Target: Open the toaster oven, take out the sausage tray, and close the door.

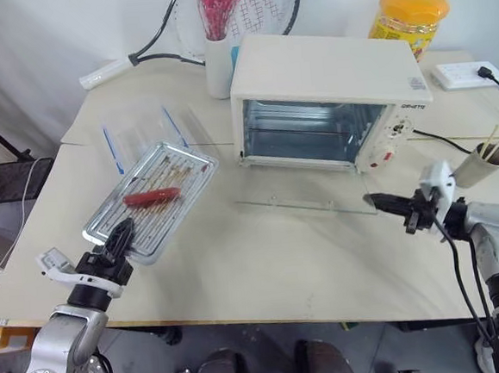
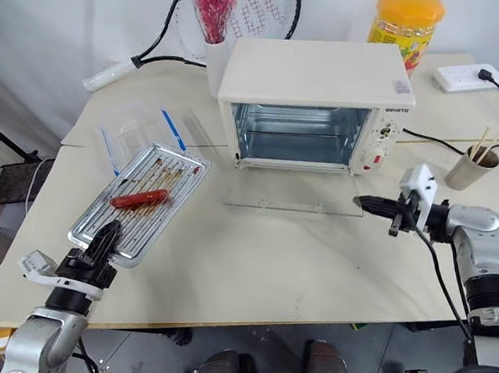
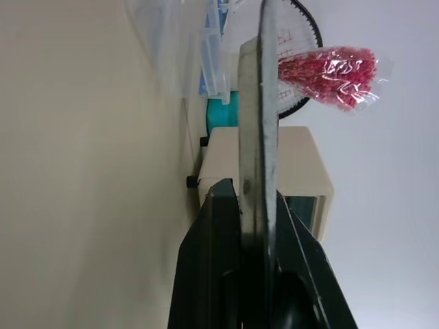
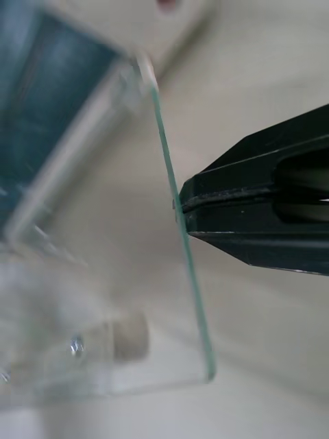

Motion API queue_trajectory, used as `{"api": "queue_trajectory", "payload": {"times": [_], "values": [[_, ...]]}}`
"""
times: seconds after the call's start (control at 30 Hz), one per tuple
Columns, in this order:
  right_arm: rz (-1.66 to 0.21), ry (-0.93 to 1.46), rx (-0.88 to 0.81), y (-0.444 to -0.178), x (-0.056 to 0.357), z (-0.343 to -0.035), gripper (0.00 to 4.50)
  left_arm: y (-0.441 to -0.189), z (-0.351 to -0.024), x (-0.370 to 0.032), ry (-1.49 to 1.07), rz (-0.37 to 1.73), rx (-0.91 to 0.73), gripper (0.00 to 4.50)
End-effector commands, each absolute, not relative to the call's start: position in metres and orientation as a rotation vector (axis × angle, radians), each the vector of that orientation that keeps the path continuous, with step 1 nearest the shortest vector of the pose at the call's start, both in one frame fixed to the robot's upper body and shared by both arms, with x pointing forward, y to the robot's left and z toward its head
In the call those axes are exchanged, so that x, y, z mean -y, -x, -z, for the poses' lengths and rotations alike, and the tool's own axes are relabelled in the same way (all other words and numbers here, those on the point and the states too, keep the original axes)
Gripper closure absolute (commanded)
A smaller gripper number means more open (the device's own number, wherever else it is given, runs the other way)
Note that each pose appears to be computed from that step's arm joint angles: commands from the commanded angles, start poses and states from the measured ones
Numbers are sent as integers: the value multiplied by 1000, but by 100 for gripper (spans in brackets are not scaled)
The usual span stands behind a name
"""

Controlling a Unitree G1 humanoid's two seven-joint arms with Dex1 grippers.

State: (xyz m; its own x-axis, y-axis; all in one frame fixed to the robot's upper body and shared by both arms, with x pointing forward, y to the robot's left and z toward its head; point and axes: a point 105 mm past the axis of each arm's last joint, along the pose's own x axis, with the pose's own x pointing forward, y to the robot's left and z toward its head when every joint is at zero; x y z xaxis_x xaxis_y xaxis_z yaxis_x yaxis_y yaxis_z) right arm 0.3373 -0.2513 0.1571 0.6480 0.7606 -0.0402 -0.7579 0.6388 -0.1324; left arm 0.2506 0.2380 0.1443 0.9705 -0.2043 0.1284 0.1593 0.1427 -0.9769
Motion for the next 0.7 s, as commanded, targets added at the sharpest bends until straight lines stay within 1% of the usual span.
{"api": "queue_trajectory", "payload": {"times": [0.03, 0.1, 0.17, 0.27, 0.37, 0.47, 0.5, 0.6, 0.7], "values": [[-802, 119, 215, -343, 255, -218, 449, -247, -161, -241, 1381, 317, 25, 450], [-797, 88, 241, -343, 252, -229, 449, -246, -160, -240, 1374, 323, 17, 450], [-803, 81, 235, -339, 250, -231, 449, -244, -157, -237, 1366, 331, -7, 450], [-790, 174, 241, -330, 249, -228, 449, -245, -155, -232, 1368, 350, -27, 450], [-781, 169, 209, -318, 250, -221, 449, -249, -153, -221, 1363, 404, -78, 450], [-832, 232, 128, -295, 247, -205, 396, -256, -152, -210, 1353, 473, -137, 450], [-842, 254, 105, -288, 247, -200, 358, -258, -151, -208, 1350, 491, -158, 450], [-791, 272, 98, -269, 255, -191, 269, -264, -147, -196, 1327, 575, -250, 450], [-819, 327, 52, -241, 254, -175, 166, -269, -141, -183, 1279, 674, -387, 450]]}}
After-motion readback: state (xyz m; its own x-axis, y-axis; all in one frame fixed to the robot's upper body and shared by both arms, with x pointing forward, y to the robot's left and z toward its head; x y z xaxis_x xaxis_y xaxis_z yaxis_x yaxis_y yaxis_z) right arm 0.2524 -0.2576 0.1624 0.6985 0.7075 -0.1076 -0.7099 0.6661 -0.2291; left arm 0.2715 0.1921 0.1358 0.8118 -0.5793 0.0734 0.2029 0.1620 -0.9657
